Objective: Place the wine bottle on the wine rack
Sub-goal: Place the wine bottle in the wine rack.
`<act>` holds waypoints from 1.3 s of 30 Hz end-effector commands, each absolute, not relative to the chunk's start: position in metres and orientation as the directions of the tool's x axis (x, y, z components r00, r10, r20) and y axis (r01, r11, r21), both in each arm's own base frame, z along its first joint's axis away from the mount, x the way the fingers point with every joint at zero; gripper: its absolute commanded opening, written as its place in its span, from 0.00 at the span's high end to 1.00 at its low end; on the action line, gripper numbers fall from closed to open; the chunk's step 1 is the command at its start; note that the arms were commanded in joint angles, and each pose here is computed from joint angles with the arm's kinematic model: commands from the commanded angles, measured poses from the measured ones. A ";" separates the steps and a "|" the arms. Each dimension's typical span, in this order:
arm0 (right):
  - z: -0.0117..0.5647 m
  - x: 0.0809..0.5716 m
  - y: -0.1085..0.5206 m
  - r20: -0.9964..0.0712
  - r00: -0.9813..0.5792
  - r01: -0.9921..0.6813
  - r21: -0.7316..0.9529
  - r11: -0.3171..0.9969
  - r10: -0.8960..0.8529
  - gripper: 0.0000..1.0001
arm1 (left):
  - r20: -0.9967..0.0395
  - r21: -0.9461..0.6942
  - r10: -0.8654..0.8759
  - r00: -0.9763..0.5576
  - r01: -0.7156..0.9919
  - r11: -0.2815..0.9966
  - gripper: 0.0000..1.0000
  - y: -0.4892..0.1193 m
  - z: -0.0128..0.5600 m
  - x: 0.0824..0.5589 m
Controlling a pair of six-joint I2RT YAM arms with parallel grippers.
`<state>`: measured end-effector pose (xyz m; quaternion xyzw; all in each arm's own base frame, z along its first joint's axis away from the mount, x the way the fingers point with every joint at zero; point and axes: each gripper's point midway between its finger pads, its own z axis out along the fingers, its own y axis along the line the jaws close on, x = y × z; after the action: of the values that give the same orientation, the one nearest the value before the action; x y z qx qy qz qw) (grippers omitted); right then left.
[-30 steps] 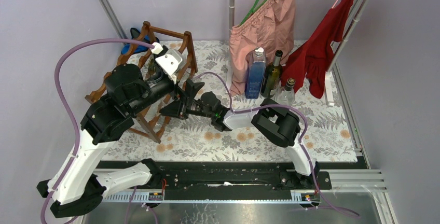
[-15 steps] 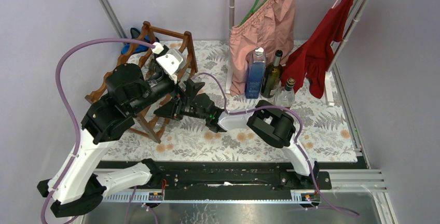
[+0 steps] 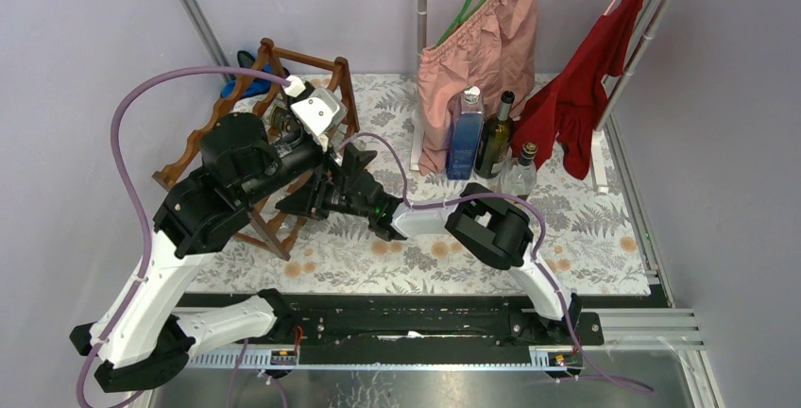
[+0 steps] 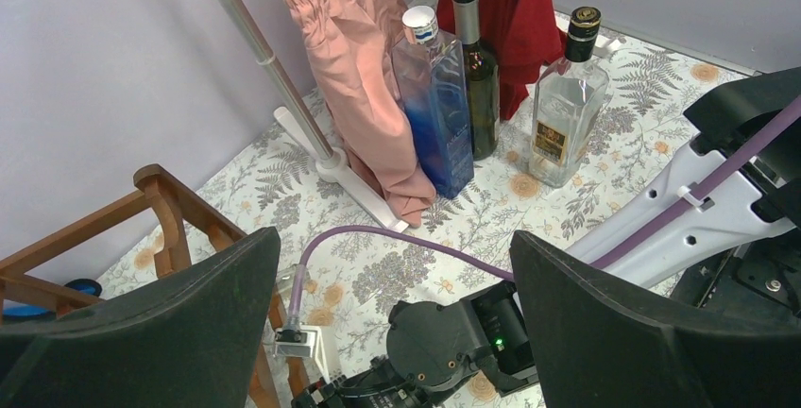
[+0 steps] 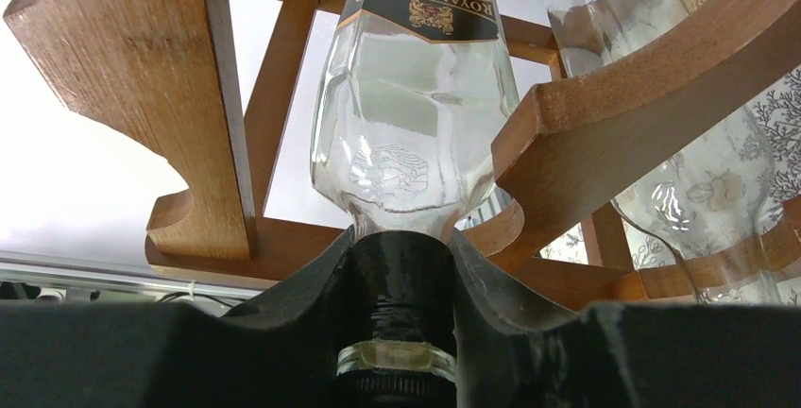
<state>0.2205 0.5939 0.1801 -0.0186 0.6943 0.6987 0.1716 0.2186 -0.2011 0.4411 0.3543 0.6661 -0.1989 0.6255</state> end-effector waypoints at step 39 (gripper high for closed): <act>0.322 0.264 0.536 -0.383 -0.792 -0.527 0.822 -0.216 0.476 1.00 | -0.980 0.179 0.183 0.075 0.730 0.660 0.01 -0.214 0.452 0.227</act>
<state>0.2305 0.5780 0.1800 -0.0315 0.6869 0.6998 0.1934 0.2249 -0.2089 0.4380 0.3579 0.6674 -0.2014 0.6213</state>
